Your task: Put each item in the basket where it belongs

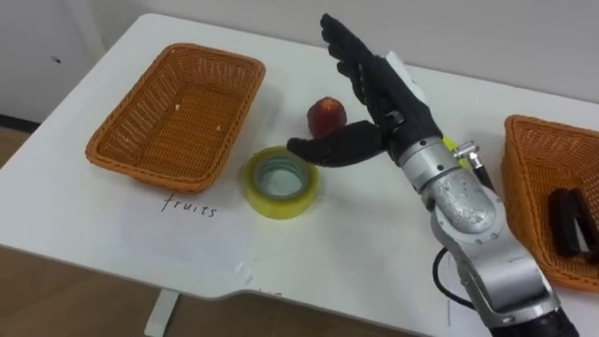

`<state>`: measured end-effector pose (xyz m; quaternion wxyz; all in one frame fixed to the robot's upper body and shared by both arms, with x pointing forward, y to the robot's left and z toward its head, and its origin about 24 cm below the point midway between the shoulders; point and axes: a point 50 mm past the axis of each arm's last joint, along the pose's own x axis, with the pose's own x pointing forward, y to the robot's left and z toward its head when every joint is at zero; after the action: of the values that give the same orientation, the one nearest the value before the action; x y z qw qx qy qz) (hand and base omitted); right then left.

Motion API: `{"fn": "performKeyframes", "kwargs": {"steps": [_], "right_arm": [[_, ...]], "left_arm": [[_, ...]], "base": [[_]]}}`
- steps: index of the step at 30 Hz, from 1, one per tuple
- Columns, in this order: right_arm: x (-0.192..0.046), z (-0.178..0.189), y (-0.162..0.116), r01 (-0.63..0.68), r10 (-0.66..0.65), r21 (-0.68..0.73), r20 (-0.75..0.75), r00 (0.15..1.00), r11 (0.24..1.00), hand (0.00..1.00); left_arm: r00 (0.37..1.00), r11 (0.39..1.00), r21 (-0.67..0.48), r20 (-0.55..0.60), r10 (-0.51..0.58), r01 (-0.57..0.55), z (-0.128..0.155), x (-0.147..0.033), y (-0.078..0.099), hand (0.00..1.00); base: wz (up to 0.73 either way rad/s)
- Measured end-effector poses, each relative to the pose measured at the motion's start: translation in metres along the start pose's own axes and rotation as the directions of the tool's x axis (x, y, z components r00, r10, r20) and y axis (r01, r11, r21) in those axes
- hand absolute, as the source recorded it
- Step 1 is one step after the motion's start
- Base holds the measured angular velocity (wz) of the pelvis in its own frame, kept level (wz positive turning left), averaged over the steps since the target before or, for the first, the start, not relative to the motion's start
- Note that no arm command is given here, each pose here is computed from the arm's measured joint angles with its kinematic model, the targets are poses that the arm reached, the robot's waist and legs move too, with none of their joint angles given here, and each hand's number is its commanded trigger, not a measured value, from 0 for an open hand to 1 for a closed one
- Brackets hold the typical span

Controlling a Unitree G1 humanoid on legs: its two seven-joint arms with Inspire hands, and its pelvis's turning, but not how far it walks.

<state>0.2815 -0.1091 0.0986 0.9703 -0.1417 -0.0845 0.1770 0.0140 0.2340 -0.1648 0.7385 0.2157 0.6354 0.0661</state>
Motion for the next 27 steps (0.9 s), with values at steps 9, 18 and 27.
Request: {"fn": "performKeyframes", "kwargs": {"steps": [9,18,27], "right_arm": [[0.001,-0.002,0.007,-0.013,0.012,-0.077,-0.009,1.000,0.997,0.00],[0.001,-0.006,0.007,-0.011,0.008,-0.123,-0.029,1.000,0.992,0.00],[0.002,-0.007,0.008,-0.012,0.007,-0.143,-0.037,0.999,0.990,0.00]], "left_arm": [[0.999,1.000,0.000,0.033,-0.001,0.001,0.008,-0.001,-0.002,0.00],[0.999,0.999,0.003,0.042,-0.032,0.032,0.011,-0.001,-0.006,0.00],[0.997,0.999,0.003,0.054,-0.054,0.054,0.014,-0.001,-0.005,0.00]], "base": [[0.03],[0.03],[0.00]]}}
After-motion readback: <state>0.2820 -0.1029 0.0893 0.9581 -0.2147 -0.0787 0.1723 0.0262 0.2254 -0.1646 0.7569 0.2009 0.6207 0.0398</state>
